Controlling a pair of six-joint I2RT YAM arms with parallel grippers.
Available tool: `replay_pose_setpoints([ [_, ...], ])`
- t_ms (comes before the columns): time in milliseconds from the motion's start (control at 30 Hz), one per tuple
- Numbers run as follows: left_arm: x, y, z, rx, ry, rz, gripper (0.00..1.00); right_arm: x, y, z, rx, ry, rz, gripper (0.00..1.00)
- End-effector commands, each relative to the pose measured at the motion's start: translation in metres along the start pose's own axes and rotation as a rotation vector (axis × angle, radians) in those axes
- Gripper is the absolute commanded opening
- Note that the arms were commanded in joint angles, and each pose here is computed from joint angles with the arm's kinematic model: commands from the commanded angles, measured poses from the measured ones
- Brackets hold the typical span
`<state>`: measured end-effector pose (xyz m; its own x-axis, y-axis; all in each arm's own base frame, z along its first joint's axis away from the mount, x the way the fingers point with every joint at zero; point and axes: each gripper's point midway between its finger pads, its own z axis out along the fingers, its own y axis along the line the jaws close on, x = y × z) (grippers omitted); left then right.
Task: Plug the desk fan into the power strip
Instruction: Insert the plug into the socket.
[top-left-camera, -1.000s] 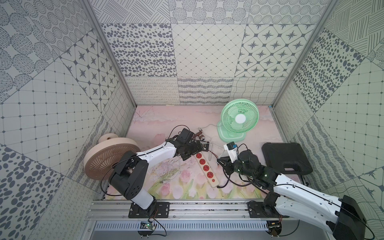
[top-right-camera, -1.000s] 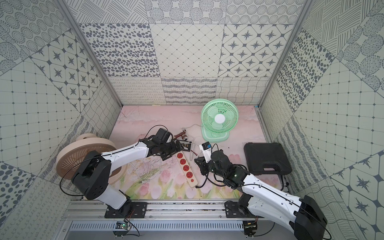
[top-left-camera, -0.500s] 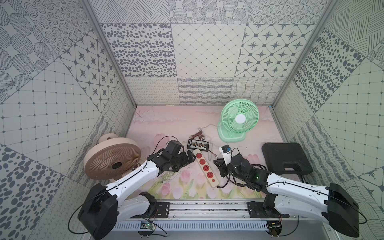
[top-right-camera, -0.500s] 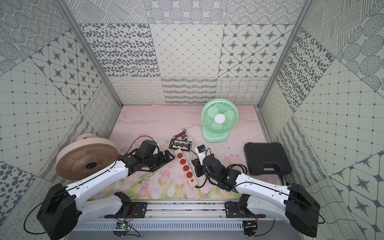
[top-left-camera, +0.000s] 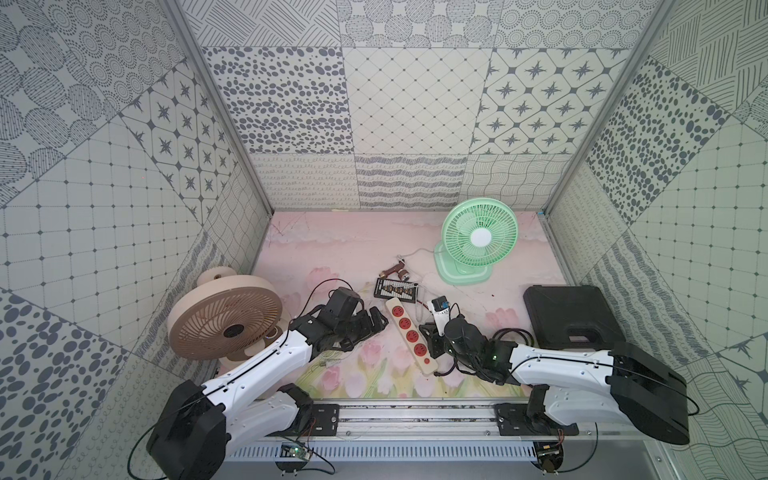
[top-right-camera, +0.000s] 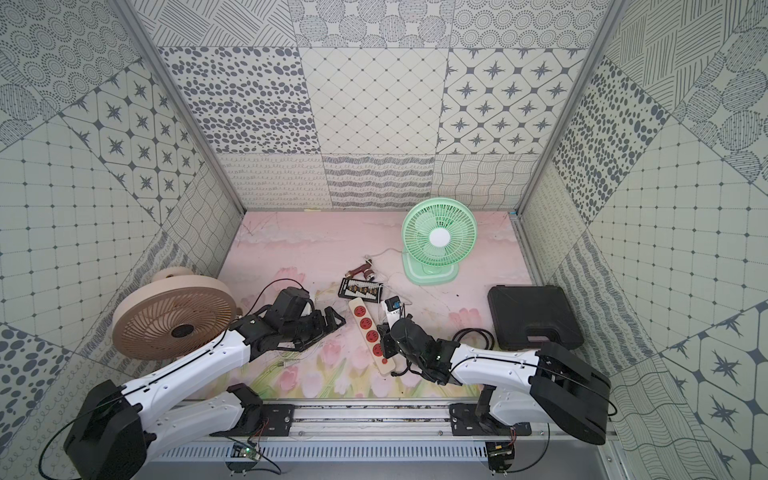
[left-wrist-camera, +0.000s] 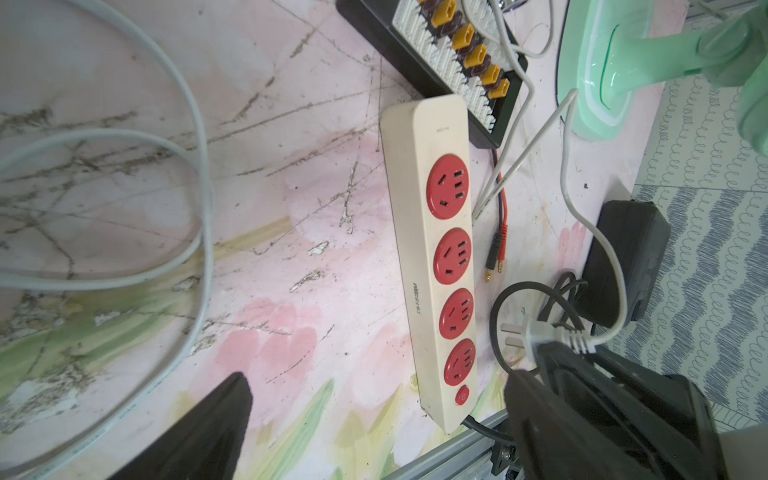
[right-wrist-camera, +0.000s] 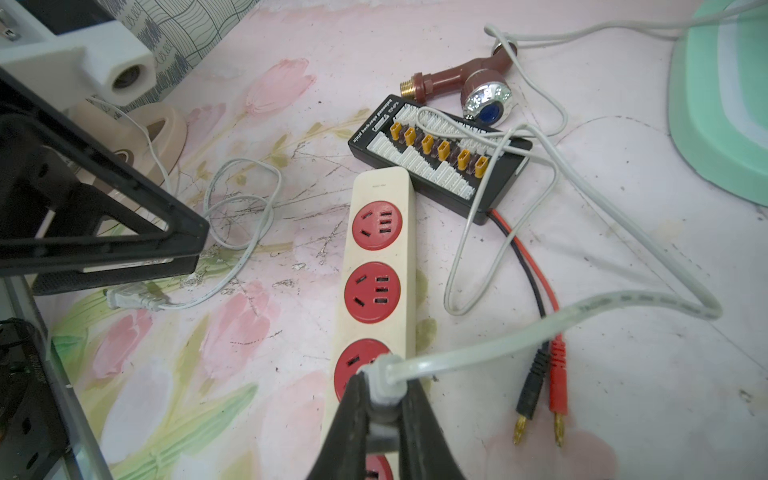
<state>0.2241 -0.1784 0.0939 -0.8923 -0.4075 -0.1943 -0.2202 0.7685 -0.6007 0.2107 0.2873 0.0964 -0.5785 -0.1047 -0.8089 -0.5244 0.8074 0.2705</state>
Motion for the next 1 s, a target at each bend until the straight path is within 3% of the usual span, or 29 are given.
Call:
replay_pose_setpoints([
  [0, -0.005, -0.002, -0.003, 0.021, -0.048, 0.012, 0.99, -0.009, 0.006, 0.004, -0.005, -0.071, 0.041, 0.0],
  [967, -0.001, 0.003, -0.005, 0.019, -0.047, 0.013, 0.99, 0.04, -0.002, 0.019, 0.076, -0.003, 0.058, 0.0],
])
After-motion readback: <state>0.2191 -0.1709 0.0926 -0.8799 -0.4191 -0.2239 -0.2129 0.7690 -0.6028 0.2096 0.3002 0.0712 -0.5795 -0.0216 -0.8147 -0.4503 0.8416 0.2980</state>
